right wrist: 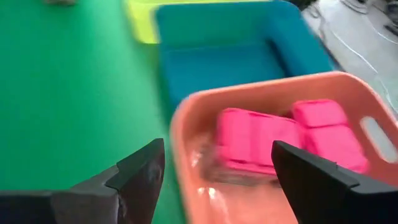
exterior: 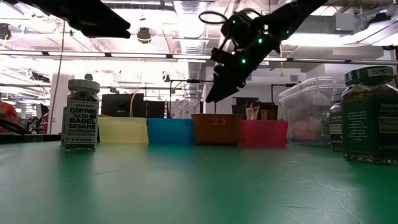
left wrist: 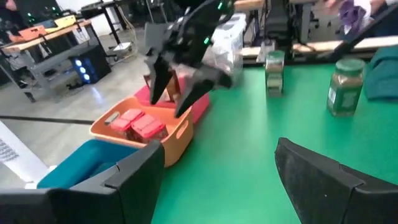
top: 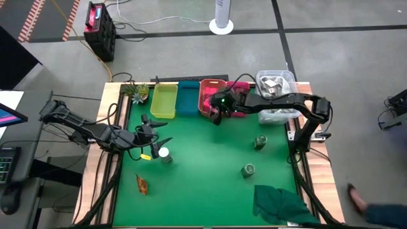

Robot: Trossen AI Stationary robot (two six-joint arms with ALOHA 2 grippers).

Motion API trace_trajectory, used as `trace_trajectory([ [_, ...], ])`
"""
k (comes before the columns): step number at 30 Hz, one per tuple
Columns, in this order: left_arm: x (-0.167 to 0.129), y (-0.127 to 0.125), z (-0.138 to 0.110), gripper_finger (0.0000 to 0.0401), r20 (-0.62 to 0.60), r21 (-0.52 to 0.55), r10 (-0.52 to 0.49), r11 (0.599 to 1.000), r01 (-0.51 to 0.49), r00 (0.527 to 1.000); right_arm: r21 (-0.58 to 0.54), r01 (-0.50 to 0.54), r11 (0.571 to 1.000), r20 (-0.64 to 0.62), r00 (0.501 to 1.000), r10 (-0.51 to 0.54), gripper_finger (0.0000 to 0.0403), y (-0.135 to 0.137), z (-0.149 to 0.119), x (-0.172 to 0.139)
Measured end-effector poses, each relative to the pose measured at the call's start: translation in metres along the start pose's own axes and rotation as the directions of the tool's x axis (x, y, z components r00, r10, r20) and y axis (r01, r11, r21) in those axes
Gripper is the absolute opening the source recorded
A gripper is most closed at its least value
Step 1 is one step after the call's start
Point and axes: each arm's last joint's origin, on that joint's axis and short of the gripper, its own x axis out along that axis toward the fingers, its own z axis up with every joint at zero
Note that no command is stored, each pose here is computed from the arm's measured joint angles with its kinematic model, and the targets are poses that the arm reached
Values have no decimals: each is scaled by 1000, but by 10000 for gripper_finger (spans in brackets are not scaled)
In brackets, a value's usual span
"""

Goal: Sort spices by type
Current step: Put the top white seasoning bottle into the yellow bin

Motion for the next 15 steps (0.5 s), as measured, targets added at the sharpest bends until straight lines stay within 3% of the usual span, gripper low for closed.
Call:
trace_trajectory([
  [5, 0, -2, -4, 293, -33, -19, -59, 998, 59, 998, -81, -93, 992, 10, 996, 94, 322, 44, 9, -14],
  [8, -1, -3, -1, 293, -42, -107, -126, 987, 121, 991, -131, -140, 981, -15, 990, 139, 322, 68, 6, -20],
  [15, -3, -4, 24, 283, -223, -119, -135, 987, 110, 965, -190, -68, 980, -45, 997, 60, 322, 93, 1, -28],
])
